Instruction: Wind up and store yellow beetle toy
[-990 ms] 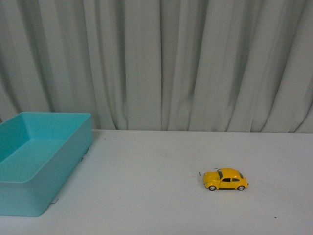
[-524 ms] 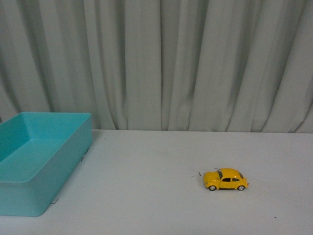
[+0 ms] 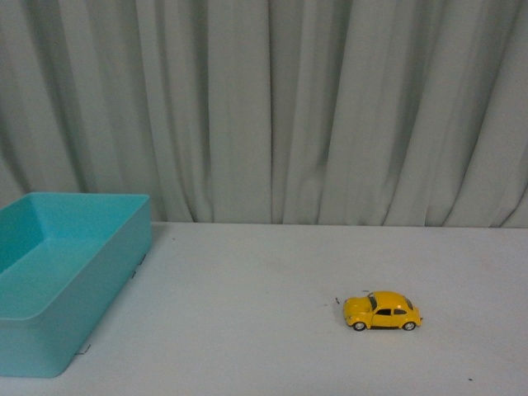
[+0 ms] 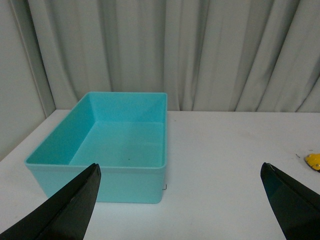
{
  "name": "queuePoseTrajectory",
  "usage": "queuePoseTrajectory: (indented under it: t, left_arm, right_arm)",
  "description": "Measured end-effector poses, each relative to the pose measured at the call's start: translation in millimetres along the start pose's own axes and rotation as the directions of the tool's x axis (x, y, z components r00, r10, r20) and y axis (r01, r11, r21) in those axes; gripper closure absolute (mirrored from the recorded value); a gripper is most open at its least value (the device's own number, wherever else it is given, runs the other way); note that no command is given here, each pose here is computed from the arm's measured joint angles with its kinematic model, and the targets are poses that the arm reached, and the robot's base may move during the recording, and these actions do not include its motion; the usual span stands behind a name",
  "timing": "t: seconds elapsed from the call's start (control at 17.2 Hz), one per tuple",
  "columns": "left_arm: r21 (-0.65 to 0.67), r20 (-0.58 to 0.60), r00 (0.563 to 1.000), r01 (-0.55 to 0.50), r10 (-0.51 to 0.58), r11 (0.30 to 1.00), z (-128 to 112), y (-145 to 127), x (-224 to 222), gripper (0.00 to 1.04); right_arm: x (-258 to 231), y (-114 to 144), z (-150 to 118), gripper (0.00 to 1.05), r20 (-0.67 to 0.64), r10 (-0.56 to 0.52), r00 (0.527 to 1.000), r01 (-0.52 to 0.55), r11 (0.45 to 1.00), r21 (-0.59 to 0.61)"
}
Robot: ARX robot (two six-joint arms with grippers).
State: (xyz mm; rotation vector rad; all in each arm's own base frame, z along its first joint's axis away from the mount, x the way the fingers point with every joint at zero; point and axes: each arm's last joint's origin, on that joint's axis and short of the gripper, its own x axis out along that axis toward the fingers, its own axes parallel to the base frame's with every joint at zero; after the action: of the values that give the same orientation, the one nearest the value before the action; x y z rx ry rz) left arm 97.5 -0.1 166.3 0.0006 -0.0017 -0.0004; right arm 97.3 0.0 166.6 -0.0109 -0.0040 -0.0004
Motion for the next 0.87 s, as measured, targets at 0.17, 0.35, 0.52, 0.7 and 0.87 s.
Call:
queuePoseTrajectory:
  t: [0.17,0.35,0.52,0.7,0.87]
  left_arm:
    - [0.000,0.000,1.000,0.000,0.000,1.000,0.0,0.0,0.0,0.07]
    - [0.000,0.000,1.000,0.000,0.000,1.000,0.0,0.0,0.0,0.07]
    - [0.000,0.000,1.000,0.000,0.000,1.000,0.0,0.0,0.0,0.07]
    - [0.000,0.000,1.000,0.000,0.000,1.000,0.0,0.0,0.0,0.07]
    - [0.000,0.000,1.000,0.000,0.000,1.000,0.0,0.0,0.0,0.07]
  right_arm:
    - [0.0,0.0,0.0,0.07,0.000,0.000,1.000,0.000,1.000,0.000]
    - [0.0,0.0,0.0,0.07,0.000,0.000,1.000,0.000,1.000,0.000]
    - [0.0,0.0,0.0,0.07,0.000,0.000,1.000,0.000,1.000,0.000]
    - [0.0,0.0,0.0,0.07,0.000,0.000,1.000,0.000,1.000,0.000]
    - [0.0,0.0,0.0,0.07,0.000,0.000,1.000,0.000,1.000,0.000]
